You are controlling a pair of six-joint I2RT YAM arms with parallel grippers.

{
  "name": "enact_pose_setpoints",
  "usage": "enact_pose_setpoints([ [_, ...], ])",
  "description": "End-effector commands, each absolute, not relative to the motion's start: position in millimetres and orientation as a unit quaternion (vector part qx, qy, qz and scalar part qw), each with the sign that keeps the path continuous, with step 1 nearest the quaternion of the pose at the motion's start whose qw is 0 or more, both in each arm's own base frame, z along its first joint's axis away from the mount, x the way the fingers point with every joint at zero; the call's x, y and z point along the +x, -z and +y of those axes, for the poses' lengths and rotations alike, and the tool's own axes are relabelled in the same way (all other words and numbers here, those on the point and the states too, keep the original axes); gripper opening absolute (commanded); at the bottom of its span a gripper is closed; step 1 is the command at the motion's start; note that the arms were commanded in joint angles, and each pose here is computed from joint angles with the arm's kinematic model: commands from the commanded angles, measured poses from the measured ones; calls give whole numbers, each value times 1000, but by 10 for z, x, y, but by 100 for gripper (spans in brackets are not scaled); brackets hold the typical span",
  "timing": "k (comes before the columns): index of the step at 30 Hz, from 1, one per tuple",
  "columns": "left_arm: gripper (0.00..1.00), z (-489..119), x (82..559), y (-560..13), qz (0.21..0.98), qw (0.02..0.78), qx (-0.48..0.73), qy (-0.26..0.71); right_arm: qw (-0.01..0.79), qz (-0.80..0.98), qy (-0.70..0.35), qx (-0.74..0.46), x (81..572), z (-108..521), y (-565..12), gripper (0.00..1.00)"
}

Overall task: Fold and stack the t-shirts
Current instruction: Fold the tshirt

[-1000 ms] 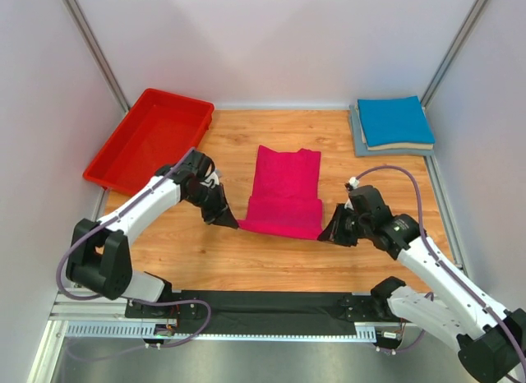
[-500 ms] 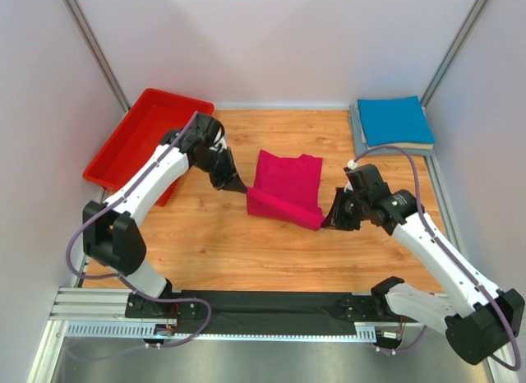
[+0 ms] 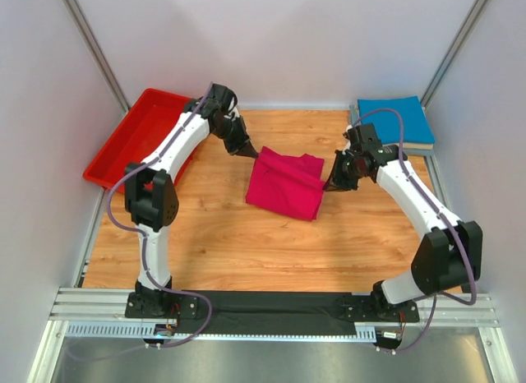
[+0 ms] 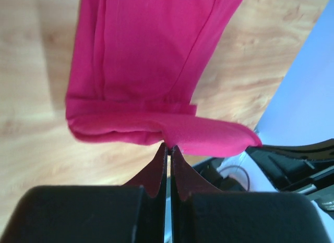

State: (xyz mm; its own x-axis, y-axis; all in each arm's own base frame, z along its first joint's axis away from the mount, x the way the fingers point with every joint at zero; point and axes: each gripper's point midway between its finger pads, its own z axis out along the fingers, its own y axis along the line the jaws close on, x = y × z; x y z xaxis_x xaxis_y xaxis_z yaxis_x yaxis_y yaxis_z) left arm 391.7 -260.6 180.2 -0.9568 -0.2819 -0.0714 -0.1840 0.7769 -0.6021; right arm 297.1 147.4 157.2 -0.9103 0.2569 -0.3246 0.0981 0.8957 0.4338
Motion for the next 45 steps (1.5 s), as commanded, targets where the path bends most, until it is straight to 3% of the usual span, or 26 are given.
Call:
enact_pose_setpoints([
  [1,0,-2546,4332,-1965,926,137,-124,330,216,949,-215,73,3259,1460,-1643,0],
  [9,0,-2626,4874,-1688,904,166,-134,371,227,948,-207,83,3758,1416,-1620,0],
  [16,0,-2915,5395,-1863,853,234,-91,458,236,944,-209,98,4023,1392,-1469,0],
  [23,0,-3129,5823,-1542,817,240,-121,511,246,942,-192,124,4391,1193,-1290,0],
  [25,6,-3269,5938,-1834,775,269,-75,566,251,939,-194,133,4531,1130,-1187,0],
  [26,10,-3315,6000,-1665,771,251,-88,579,263,934,-200,137,4633,1113,-1196,3],
  [27,23,-3339,6034,-1698,765,253,-84,587,261,933,-199,147,4674,1062,-1163,6],
  [29,37,-3328,6068,-1789,756,252,-77,599,254,932,-186,182,4746,873,-1060,18],
  [31,51,-3190,6009,-1928,757,251,-73,600,259,925,-200,195,4756,849,-1145,41],
  [36,54,-2807,5723,-1980,795,260,-53,545,253,926,-203,194,4416,870,-1394,45],
  [40,57,-2686,5269,-1983,819,194,-47,538,230,928,-214,200,3998,989,-1393,39],
  [45,58,-2751,4995,-1599,864,181,-2,469,187,932,-214,223,3615,1118,-1160,33],
])
